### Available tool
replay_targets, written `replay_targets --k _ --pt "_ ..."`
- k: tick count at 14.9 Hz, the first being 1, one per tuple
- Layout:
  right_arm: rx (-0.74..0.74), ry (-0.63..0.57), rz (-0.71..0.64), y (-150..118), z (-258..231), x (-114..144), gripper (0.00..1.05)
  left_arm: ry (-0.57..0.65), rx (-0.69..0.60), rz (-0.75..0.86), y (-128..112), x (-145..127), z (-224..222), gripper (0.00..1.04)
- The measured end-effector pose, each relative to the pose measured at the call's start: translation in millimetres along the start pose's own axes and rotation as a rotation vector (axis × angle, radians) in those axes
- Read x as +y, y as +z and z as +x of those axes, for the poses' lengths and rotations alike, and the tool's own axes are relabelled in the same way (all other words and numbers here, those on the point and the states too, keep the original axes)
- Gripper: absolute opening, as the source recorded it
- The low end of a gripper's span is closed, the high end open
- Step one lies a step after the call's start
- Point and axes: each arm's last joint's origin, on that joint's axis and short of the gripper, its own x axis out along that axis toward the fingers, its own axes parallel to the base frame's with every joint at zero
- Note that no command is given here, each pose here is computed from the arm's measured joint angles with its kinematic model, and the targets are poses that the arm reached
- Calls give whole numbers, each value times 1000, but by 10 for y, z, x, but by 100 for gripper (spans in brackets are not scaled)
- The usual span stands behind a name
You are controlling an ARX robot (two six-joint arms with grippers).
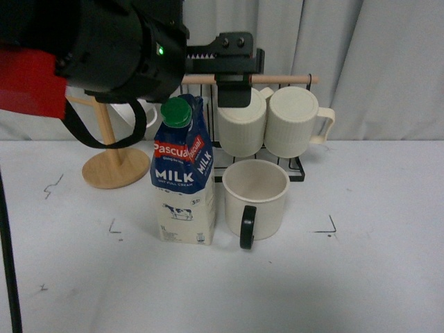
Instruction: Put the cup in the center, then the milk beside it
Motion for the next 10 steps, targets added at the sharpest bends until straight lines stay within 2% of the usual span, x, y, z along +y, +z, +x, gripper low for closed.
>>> replay_targets --k 1,2,4,6,7,8,10 --pt "0 0 0 0 0 0 98 -10 -22 -17 49 17 -126 100" --pt "0 0 0 0 0 0 98 -21 -38 -43 91 54 -242 97" --pt "0 0 0 0 0 0 98 -37 -179 -88 217 165 -590 98" --pt "0 0 0 0 0 0 98 9 -265 -118 309 382 -999 98" --pt "0 0 0 0 0 0 98 84 -355 -111 295 492 -1172 93" --pt "0 0 0 0 0 0 98 181 -422 -72 187 663 -1365 81" --pt "0 0 0 0 0 0 98 233 -444 -24 -130 848 -1592 57"
